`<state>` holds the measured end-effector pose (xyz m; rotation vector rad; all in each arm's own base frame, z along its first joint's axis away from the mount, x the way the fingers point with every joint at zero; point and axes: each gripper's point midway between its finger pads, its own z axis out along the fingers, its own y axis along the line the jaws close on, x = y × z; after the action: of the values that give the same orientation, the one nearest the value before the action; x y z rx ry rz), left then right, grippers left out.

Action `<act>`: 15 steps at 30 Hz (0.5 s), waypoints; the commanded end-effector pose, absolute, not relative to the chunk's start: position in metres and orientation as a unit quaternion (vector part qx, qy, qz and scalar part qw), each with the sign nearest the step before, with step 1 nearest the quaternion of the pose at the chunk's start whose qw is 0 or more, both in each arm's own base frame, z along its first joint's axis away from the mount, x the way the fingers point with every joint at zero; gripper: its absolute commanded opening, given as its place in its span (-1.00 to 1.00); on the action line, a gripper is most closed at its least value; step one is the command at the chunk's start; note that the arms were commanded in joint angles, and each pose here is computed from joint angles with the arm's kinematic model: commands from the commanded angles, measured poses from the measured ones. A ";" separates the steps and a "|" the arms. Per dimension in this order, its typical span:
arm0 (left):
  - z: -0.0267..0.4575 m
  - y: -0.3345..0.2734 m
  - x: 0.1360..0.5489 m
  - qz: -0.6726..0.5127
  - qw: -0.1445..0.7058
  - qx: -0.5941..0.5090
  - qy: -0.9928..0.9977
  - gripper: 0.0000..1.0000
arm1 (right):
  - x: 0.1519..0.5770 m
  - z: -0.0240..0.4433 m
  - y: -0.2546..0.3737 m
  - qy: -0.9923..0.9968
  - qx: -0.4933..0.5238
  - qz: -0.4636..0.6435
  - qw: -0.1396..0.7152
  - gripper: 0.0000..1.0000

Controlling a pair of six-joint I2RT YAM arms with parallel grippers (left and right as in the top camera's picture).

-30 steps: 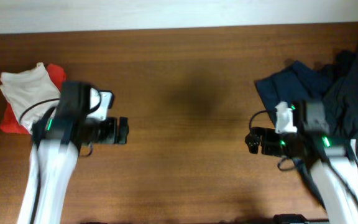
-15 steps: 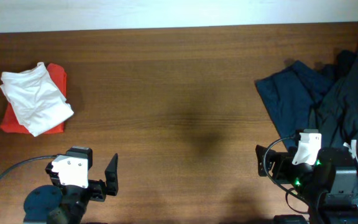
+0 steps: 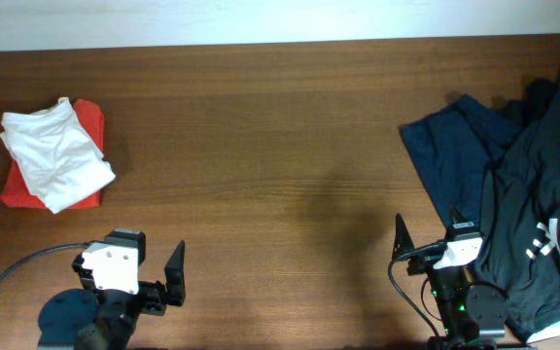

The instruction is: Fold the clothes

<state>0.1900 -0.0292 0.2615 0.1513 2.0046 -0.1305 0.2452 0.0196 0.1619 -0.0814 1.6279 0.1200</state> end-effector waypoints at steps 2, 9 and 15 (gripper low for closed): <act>0.261 -0.028 0.190 -0.054 0.535 0.056 0.841 0.99 | 0.245 0.160 0.019 0.727 -0.039 0.049 0.683 0.97; 0.252 -0.027 0.185 -0.054 0.516 0.056 0.853 0.98 | 0.245 0.160 0.019 0.727 -0.039 0.049 0.683 0.97; 0.220 -0.018 0.175 -0.022 0.534 0.059 0.843 0.98 | 0.245 0.160 0.019 0.727 -0.039 0.049 0.683 0.97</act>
<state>0.1763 -0.0238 0.2516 0.1416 1.9972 -0.0971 0.2451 0.0196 0.1622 -0.0855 1.6265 0.1161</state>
